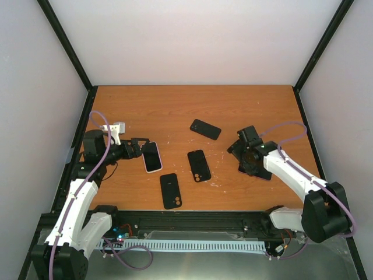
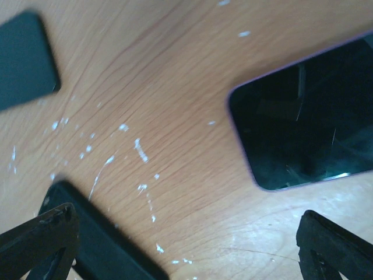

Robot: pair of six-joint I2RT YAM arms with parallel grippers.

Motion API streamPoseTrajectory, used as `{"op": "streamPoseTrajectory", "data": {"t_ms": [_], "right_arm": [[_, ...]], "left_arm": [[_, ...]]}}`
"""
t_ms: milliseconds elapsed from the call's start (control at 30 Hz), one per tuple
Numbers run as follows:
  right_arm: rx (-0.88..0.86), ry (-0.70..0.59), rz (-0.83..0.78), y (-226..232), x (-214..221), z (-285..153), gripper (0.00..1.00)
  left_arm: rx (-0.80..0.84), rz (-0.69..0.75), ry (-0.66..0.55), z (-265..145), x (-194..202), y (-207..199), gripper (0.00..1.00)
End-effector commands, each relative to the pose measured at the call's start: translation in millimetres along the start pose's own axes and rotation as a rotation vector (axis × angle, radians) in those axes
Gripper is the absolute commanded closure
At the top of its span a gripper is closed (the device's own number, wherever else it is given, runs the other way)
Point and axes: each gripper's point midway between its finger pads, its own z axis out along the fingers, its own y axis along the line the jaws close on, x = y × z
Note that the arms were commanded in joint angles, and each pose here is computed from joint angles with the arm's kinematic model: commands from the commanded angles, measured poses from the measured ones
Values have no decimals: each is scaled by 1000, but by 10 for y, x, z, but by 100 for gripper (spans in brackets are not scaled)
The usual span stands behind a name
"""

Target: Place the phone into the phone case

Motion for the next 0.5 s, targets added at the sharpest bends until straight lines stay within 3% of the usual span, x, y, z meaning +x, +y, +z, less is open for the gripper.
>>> {"op": "streamPoseTrajectory", "data": {"t_ms": [0, 167, 467], "right_arm": [[163, -71, 288, -578, -109, -21, 0], [158, -45, 417, -856, -186, 90, 0], [194, -143, 561, -1132, -331, 121, 0]], "left_arm": [[24, 17, -22, -20, -60, -58, 1], [28, 18, -19, -16, -55, -63, 1], [28, 19, -18, -12, -54, -59, 1]]}}
